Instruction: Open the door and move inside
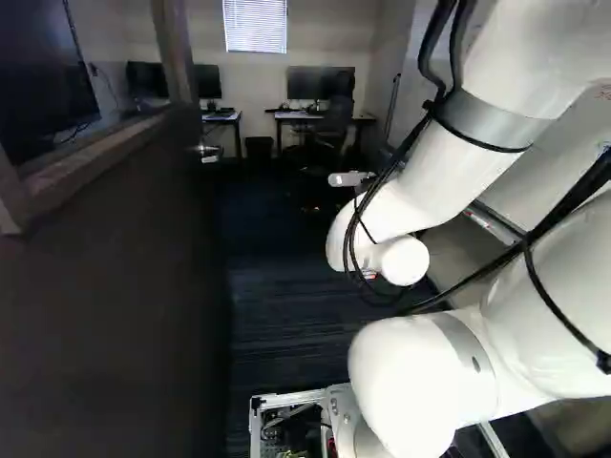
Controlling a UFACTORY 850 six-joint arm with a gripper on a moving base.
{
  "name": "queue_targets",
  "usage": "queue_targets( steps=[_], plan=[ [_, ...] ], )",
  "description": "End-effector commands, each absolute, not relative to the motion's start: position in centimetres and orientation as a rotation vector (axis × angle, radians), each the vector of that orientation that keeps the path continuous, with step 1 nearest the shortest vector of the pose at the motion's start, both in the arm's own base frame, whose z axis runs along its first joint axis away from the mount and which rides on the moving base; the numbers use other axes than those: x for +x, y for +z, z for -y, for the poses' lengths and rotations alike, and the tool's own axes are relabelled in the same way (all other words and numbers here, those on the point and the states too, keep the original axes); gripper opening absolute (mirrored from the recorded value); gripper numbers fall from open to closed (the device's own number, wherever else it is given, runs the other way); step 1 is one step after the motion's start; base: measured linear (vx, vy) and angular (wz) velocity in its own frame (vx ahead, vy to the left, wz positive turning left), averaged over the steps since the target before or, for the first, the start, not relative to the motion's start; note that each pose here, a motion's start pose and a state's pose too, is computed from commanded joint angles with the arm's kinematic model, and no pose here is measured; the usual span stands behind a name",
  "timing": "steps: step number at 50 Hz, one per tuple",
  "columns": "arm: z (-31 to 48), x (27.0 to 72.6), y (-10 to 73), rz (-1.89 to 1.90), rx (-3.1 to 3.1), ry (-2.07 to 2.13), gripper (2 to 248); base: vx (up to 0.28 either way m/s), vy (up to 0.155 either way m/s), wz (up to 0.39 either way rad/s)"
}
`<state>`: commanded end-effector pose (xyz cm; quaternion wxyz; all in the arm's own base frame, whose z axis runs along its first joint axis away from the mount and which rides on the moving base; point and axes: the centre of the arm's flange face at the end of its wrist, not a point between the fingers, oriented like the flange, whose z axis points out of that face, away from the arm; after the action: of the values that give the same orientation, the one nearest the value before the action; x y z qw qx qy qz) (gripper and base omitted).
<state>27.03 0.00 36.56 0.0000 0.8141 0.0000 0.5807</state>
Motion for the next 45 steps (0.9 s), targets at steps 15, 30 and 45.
queue_targets(
  steps=[15, 30, 45],
  plan=[
    [0.00, 27.03, 36.56, 0.000, 2.558, 1.824, 247, 0.170, 0.002, -0.001],
    [0.00, 27.03, 36.56, 0.000, 2.558, 1.824, 247, 0.176, 0.003, -0.008],
    [0.00, 27.03, 36.56, 0.000, 2.558, 1.824, 247, 0.171, -0.002, -0.005]
  ],
)
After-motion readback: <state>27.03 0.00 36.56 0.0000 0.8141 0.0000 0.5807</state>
